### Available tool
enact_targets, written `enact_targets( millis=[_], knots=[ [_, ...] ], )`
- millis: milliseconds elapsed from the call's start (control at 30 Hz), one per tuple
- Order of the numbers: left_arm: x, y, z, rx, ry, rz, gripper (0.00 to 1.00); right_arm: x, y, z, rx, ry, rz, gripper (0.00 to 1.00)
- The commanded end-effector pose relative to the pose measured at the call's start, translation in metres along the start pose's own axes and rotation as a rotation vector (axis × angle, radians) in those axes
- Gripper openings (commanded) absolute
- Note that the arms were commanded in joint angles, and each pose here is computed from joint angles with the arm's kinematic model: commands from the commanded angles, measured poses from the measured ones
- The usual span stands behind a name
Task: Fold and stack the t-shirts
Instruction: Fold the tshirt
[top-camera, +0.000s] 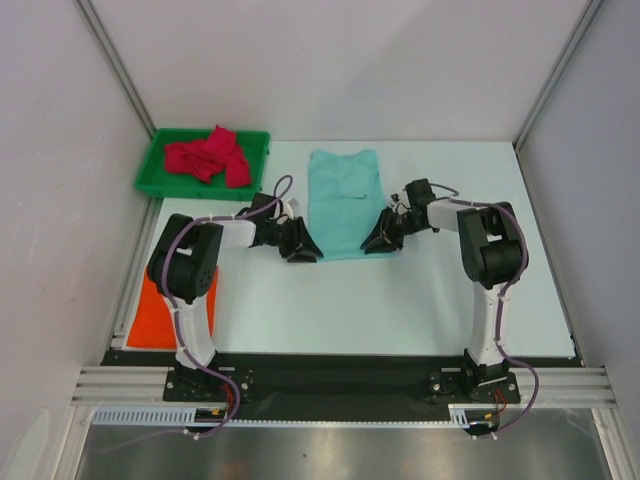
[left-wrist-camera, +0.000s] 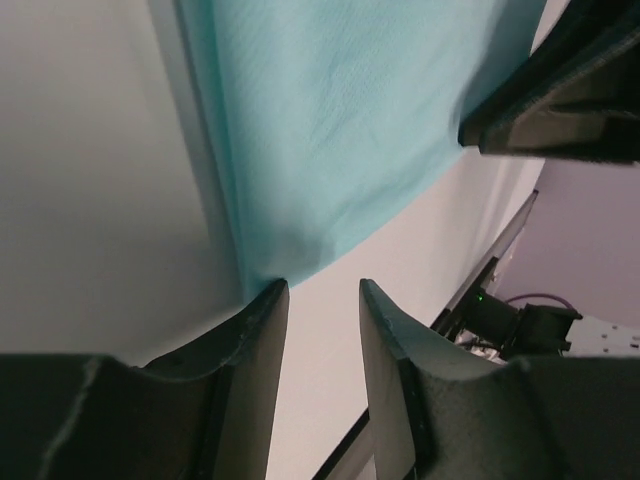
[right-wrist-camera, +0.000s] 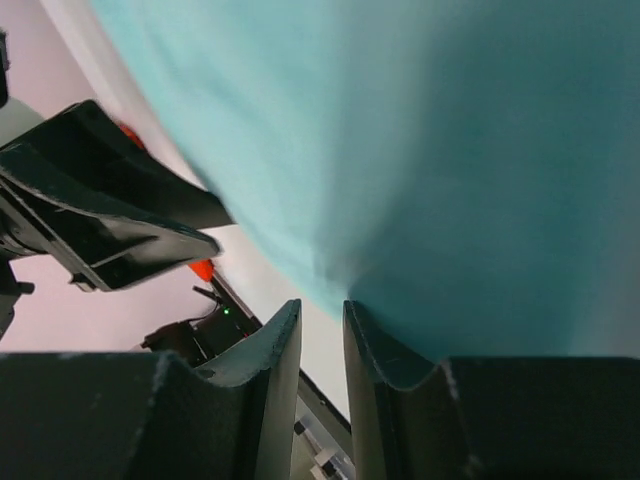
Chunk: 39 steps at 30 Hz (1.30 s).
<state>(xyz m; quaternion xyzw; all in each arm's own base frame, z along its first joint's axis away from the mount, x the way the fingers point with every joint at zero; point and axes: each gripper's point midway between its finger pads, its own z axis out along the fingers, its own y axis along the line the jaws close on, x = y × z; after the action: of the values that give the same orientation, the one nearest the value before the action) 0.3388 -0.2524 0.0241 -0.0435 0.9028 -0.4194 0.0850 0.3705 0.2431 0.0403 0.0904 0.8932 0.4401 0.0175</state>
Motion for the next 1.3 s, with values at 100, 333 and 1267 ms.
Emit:
enact_targets(
  millis=[100,333,1267],
  knots=[
    [0.011,0.026,-0.017,-0.086,-0.021,0.051,0.42,-0.005,-0.057,-0.043,0.028,-0.069,0.098,0.29],
    [-0.019,-0.031,-0.051,-0.022,-0.106,0.159,0.45,-0.038,-0.016,-0.085,-0.048,-0.179,0.045,0.29],
    [-0.179,-0.002,0.022,0.136,-0.3,0.012,0.45,-0.214,-0.029,-0.039,-0.219,-0.395,0.18,0.3]
  ],
)
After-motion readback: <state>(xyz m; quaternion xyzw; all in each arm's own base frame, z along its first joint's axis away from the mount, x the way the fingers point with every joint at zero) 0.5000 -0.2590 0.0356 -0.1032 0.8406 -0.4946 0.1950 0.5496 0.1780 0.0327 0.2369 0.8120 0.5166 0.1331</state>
